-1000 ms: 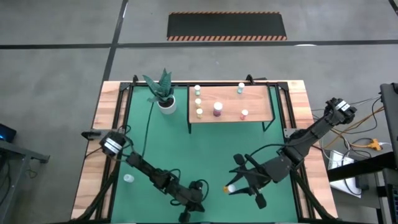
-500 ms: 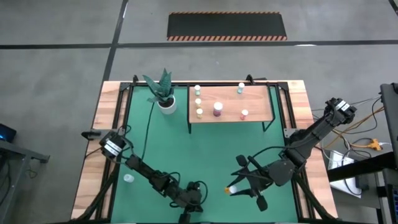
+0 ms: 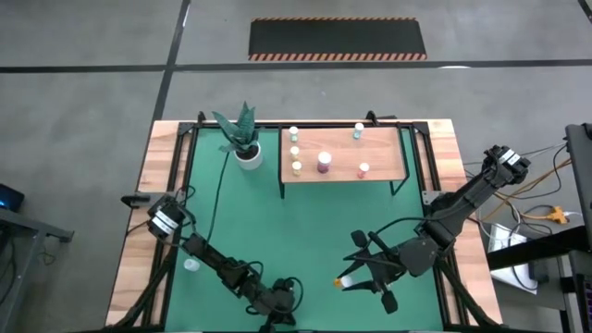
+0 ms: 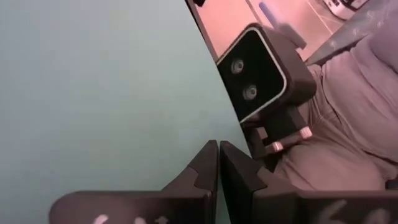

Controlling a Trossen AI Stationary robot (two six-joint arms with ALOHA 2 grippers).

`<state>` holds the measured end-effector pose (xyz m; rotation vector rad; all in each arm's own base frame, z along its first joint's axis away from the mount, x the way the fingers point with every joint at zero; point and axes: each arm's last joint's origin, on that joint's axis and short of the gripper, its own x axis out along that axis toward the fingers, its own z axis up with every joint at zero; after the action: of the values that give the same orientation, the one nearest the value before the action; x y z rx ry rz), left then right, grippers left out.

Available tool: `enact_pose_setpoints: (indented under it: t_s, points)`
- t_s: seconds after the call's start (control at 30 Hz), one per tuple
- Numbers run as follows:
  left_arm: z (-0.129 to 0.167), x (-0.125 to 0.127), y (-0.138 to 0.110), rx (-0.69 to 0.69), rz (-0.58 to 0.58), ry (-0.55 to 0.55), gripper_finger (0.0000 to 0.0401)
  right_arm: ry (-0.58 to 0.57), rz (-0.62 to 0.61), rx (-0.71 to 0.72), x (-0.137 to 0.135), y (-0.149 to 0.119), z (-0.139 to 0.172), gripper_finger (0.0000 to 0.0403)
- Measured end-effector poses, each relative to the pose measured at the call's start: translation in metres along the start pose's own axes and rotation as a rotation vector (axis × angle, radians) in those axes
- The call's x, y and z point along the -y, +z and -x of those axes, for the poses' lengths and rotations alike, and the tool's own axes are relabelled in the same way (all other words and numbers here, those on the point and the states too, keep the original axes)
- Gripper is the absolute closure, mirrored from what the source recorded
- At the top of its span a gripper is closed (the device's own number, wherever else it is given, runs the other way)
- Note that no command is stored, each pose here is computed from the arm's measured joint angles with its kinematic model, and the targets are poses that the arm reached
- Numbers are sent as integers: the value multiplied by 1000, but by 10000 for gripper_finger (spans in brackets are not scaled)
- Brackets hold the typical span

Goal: Pick and place medicine bottles onto shelf by color
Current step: Put the orange pill bottle on the shelf

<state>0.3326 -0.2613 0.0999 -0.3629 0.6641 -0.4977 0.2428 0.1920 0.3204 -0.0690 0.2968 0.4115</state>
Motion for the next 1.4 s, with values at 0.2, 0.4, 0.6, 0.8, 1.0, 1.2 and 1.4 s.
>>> enact_pose_setpoints:
  t_s: [0.2, 0.4, 0.6, 0.8, 1.0, 1.2, 1.4]
  points:
    - [1, -8, -5, -9, 4, 28, 401, -6, -15, 1, 0, 0, 0, 296]
    - [11, -8, -2, -18, -48, 26, 401, -36, -6, 1, 1, 0, 0, 296]
    - [50, -4, 12, 48, -167, 124, 401, -114, 51, -8, 4, -5, -1, 296]
    - [100, 5, 34, 163, -396, 153, 401, -186, 95, 17, 6, -3, -1, 296]
    - [155, 7, 57, 291, -637, 182, 401, -226, 150, 128, 11, -12, -11, 296]
    - [208, 4, 70, 423, -769, 234, 401, -276, 157, 177, 21, -33, -30, 296]
    - [243, 2, 65, 508, -822, 260, 401, -340, 112, 194, 40, -49, -56, 296]
